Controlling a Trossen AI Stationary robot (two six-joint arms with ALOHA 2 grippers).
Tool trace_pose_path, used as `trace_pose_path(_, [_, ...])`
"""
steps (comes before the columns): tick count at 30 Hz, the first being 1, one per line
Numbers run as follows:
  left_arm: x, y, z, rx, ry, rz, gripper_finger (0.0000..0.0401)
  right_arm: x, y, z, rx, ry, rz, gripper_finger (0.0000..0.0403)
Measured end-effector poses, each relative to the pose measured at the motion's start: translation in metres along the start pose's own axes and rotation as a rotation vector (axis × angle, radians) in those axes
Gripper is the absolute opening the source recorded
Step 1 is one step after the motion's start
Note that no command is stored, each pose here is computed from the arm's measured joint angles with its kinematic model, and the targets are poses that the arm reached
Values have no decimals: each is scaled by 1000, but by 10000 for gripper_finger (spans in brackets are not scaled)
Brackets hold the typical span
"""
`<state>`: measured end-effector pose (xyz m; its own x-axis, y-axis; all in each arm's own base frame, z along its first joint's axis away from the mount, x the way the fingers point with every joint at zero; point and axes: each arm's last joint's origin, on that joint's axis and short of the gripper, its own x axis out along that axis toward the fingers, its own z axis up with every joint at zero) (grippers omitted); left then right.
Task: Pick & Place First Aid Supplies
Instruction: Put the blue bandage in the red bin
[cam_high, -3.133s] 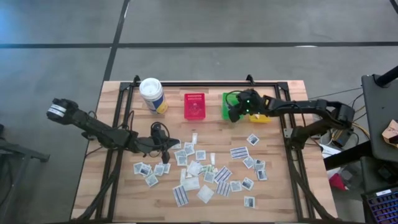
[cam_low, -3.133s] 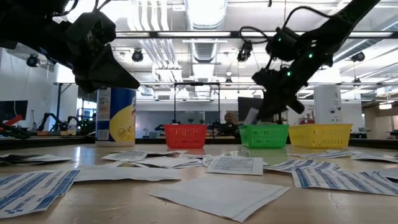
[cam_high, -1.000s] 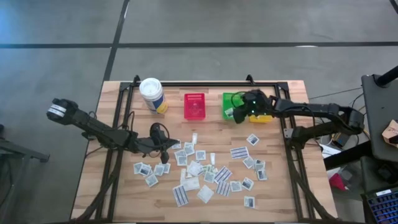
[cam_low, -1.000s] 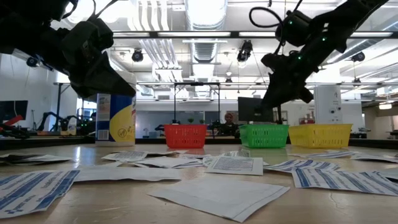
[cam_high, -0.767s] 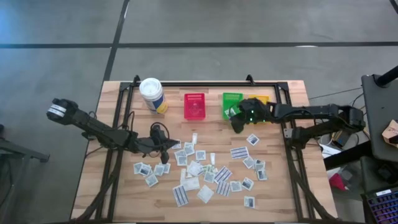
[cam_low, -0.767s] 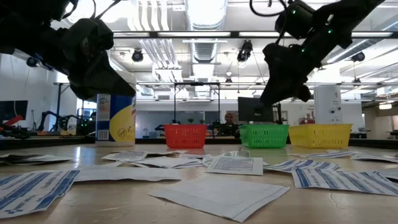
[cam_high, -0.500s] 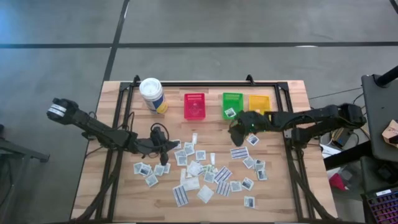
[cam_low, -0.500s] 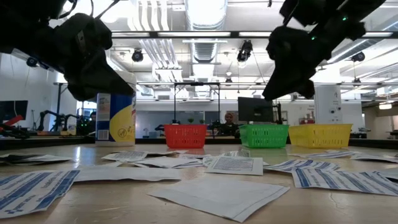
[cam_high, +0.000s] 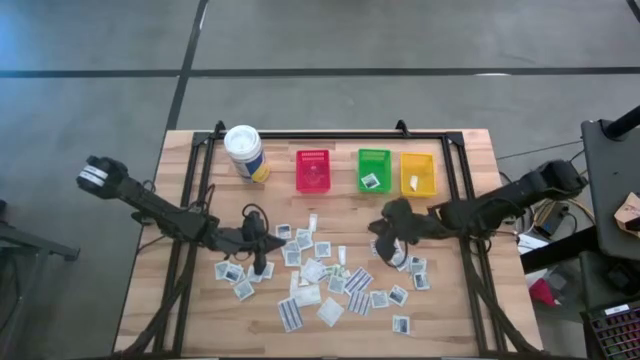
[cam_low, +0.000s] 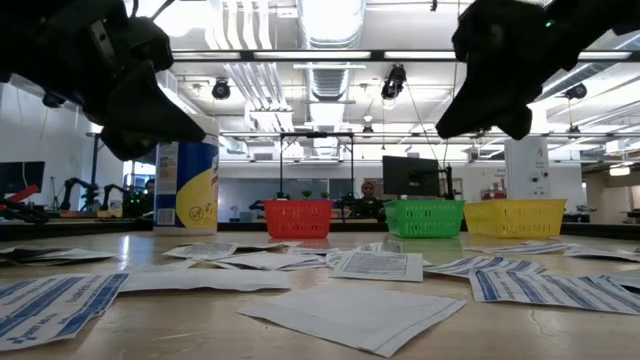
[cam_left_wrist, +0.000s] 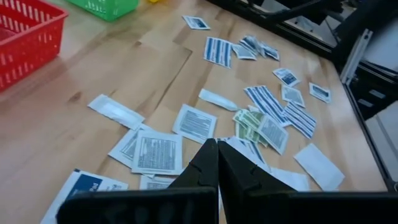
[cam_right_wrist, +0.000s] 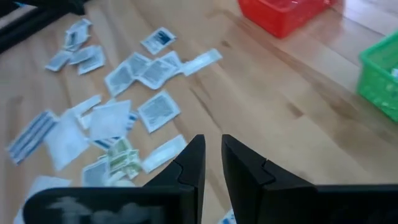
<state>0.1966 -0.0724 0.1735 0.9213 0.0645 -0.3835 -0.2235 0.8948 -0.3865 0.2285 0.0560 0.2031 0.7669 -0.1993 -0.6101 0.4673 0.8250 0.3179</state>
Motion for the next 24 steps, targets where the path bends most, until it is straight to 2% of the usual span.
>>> trace_pose_path(8, [10, -8, -11, -13, 2, -36, 0, -8, 17, -9, -27, -11, 96, 52])
trace_pose_path(13, [26, -17, -16, 8, 45, -35, 0, -12, 22, -14, -23, -30, 96, 52])
trace_pose_path(24, [64, -47, -9, 134, 72, -55, 0, -20, 30, -26, 4, -19, 124, 52])
